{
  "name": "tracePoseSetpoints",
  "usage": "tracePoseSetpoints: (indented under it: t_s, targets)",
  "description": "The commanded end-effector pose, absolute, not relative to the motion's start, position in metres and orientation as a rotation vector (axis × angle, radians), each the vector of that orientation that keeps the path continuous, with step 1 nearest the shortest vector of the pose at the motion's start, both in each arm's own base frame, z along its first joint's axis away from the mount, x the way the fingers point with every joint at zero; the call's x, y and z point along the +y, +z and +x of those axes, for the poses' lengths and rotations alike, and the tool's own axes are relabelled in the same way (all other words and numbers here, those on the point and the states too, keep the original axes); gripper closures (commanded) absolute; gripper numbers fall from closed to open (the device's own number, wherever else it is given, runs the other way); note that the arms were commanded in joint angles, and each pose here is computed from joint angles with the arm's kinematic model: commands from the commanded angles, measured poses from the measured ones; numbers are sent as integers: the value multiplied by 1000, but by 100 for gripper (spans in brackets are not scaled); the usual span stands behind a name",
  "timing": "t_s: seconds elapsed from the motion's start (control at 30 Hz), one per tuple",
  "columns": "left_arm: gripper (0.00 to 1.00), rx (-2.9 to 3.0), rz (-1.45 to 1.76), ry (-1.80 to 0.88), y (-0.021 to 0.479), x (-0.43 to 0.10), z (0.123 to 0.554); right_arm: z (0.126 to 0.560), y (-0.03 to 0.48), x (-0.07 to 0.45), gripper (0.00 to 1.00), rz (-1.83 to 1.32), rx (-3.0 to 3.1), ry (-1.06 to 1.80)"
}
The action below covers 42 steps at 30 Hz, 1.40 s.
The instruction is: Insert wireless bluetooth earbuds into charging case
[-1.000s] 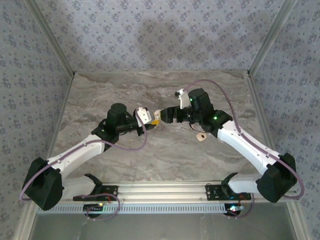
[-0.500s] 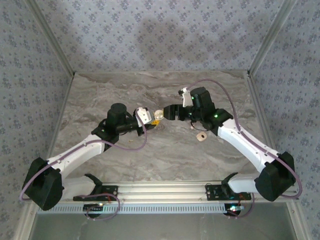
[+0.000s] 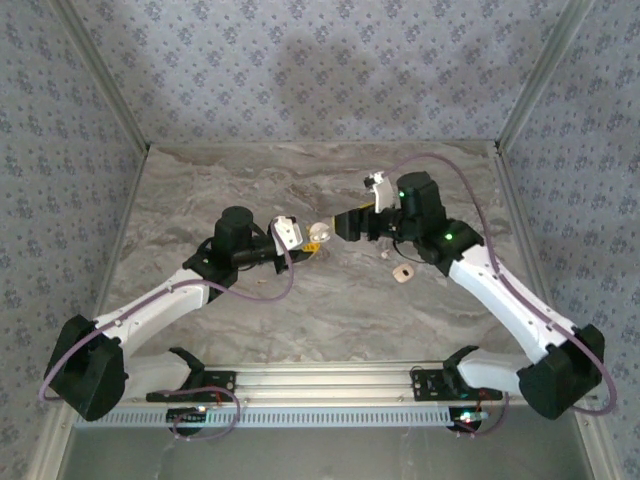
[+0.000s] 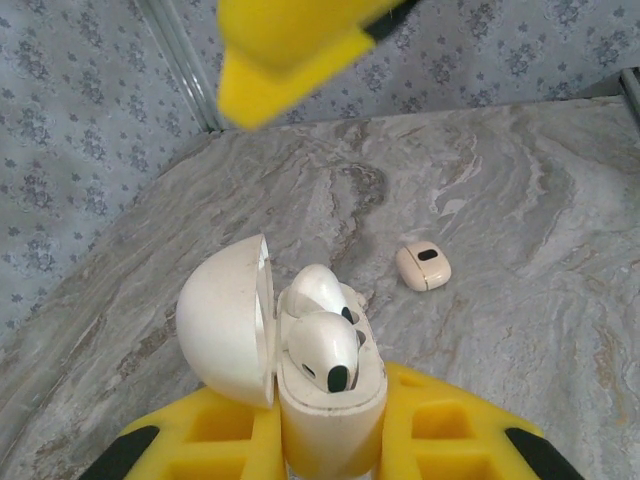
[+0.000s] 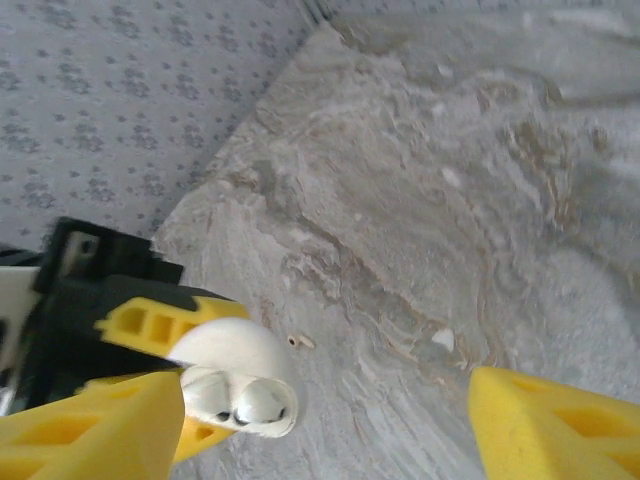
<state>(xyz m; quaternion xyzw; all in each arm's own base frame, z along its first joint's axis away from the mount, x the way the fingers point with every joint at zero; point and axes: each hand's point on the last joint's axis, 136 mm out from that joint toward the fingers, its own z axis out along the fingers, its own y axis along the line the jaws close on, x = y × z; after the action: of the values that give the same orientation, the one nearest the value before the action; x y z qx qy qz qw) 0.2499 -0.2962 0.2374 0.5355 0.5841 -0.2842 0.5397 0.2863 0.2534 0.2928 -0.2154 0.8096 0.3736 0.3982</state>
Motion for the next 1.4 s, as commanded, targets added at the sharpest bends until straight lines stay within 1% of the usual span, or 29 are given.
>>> tracePoseSetpoints:
  t_s: [0.0, 0.1, 0.13, 0.27, 0.37, 0.53, 0.73, 0.8, 1.03, 1.37]
  targets:
    - [83, 1322, 1318, -694, 252, -302, 242, 269, 308, 247, 24, -792, 1901, 900]
    - [83, 1329, 1342, -690, 249, -302, 241, 264, 316, 240, 25, -906, 1793, 805]
    - [83, 1329, 1348, -690, 249, -302, 240, 259, 316, 240, 26, -987, 1724, 766]
    - [83, 1329, 1375, -682, 246, -301, 238, 238, 306, 238, 20, -1297, 1450, 567]
    - [83, 1330, 1396, -673, 244, -301, 237, 239, 304, 238, 20, -1418, 1361, 462]
    - [83, 1327, 1412, -664, 244, -300, 236, 245, 295, 251, 19, -1563, 1334, 406]
    - [83, 1324, 1417, -660, 245, -301, 236, 247, 279, 278, 18, -1684, 1287, 421]
    - [83, 1326, 1417, -659, 244, -301, 237, 250, 283, 286, 17, -1700, 1262, 421]
    - [83, 1324, 1413, -654, 245, -300, 237, 248, 265, 305, 17, -1779, 1269, 477]
    - [83, 1316, 1399, -648, 247, -301, 239, 235, 244, 304, 24, -1861, 1335, 517]
